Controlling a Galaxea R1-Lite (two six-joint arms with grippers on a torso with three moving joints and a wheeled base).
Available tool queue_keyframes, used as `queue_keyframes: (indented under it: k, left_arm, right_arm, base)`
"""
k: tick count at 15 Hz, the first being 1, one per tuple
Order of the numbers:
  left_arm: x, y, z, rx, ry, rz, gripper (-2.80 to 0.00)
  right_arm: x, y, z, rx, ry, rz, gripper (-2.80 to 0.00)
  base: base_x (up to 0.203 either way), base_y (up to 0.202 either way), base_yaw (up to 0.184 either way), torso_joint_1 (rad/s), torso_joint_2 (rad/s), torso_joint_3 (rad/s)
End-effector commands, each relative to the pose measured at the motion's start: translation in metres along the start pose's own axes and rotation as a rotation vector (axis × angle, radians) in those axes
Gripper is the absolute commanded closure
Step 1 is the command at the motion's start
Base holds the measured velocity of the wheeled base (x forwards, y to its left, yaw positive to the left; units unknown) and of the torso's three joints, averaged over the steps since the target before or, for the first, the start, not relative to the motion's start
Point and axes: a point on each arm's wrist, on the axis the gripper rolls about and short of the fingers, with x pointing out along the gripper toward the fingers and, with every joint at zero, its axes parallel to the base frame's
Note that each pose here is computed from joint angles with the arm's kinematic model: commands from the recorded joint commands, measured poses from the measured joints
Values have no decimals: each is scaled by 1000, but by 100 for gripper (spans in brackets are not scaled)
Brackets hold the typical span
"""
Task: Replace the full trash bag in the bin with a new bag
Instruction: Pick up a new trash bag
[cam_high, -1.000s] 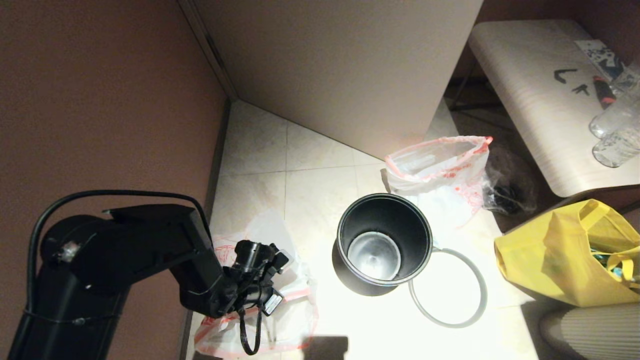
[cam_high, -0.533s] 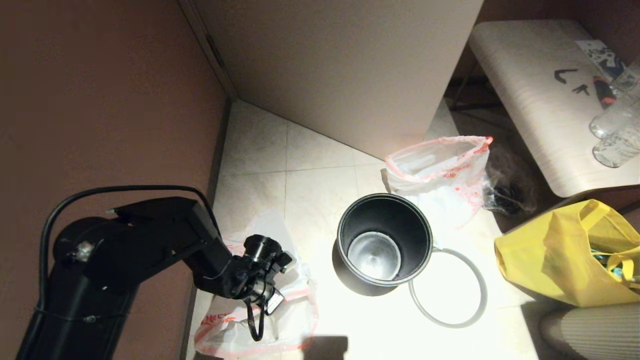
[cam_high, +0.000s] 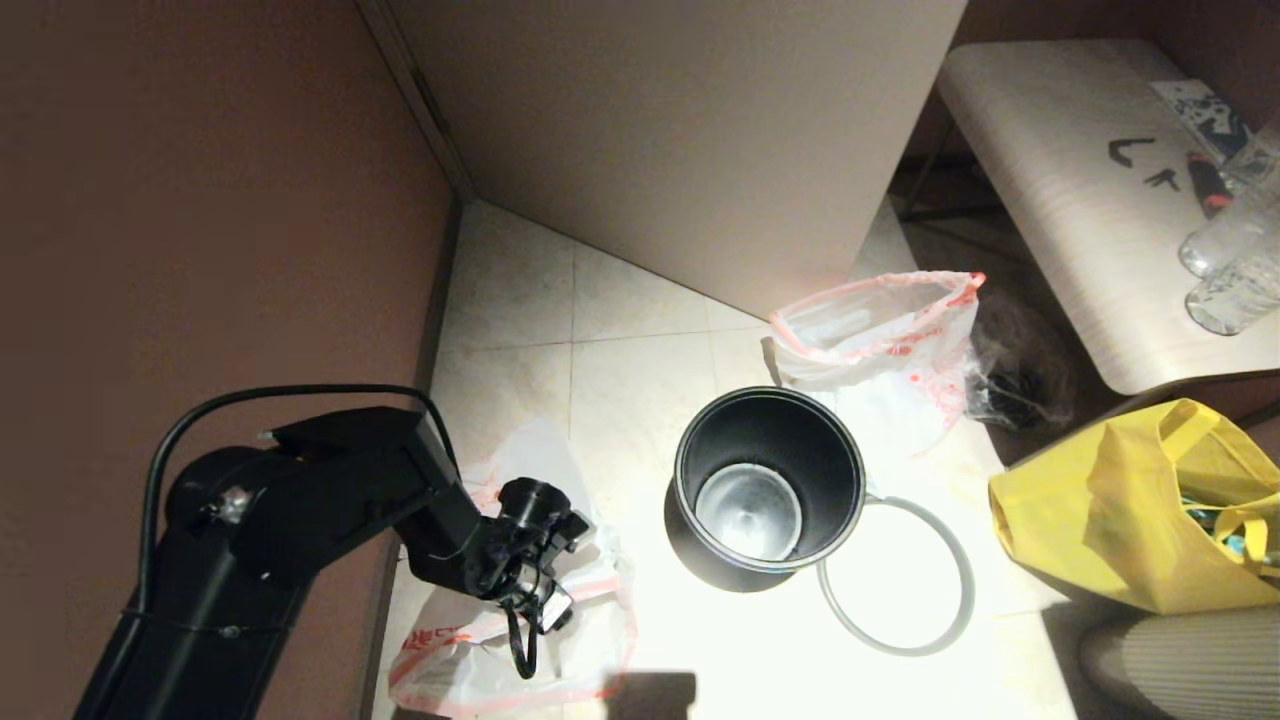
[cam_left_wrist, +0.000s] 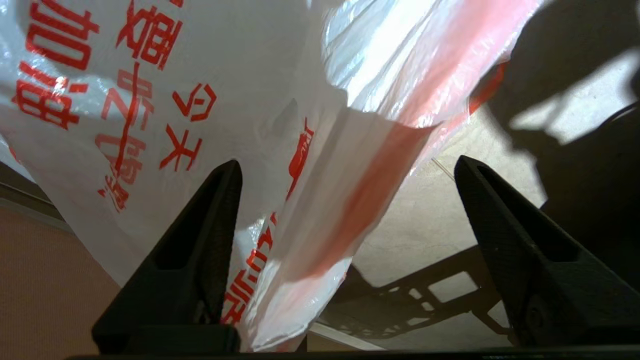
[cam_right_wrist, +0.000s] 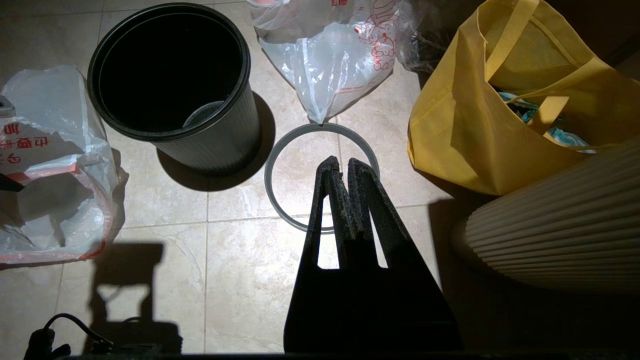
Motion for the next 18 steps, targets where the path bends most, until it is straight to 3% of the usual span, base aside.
queue_keyframes:
  k: [1,4,9,10,14,18]
  left_arm:
    - [8,1,2,-1,4,13,-280]
    - [31,4,0,-12,41,71,-280]
    - [47,4,-3,-46,50,74,-280]
    - [47,6,-1,-51,45,77,0]
    - [47,6,0,-75,42,80,0]
    - [39,5,-2,-170,46,82,0]
  right_arm:
    - [0,0,0,0,1,0,0]
    - [0,0,0,0,1,0,0]
    - [0,0,0,0,1,0,0]
    - [0,0,0,0,1,0,0]
    - [0,0,0,0,1,0,0]
    - [0,0,0,0,1,0,0]
  base:
    - [0,0,0,0,0,0]
    - [0,0,0,0,0,0]
    - [0,0,0,0,0,0]
    - [0,0,0,0,0,0]
    - [0,0,0,0,0,0]
    - [0,0,0,0,0,0]
